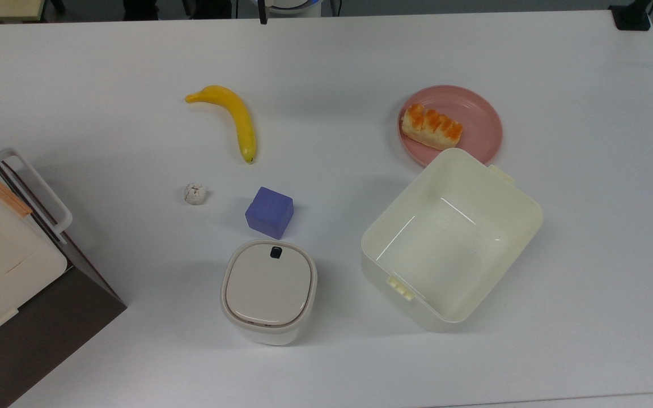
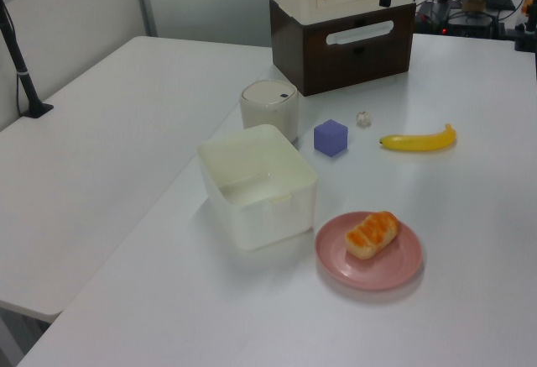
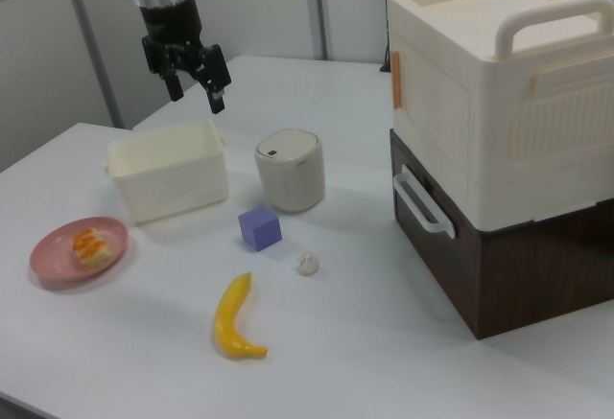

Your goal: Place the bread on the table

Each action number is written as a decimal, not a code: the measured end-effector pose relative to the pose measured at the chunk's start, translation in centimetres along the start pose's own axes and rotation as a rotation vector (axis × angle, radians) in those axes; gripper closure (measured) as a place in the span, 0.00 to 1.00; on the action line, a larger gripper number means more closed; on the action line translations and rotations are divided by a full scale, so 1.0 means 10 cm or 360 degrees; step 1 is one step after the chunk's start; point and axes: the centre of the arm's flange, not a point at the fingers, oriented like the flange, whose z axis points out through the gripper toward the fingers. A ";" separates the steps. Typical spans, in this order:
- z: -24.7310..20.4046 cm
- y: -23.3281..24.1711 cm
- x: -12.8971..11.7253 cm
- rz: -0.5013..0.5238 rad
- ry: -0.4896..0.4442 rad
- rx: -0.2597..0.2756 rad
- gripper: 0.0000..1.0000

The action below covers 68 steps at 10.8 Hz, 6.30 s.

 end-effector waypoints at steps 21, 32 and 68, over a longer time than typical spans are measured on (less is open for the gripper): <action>1.72 -1.62 -0.67 -0.0466 -0.0010 -0.0045 0.00; 2.74 -3.21 -1.61 -0.0474 0.0150 -0.0369 0.00; 2.25 -1.89 -0.56 -0.0552 -0.0453 -0.0366 0.57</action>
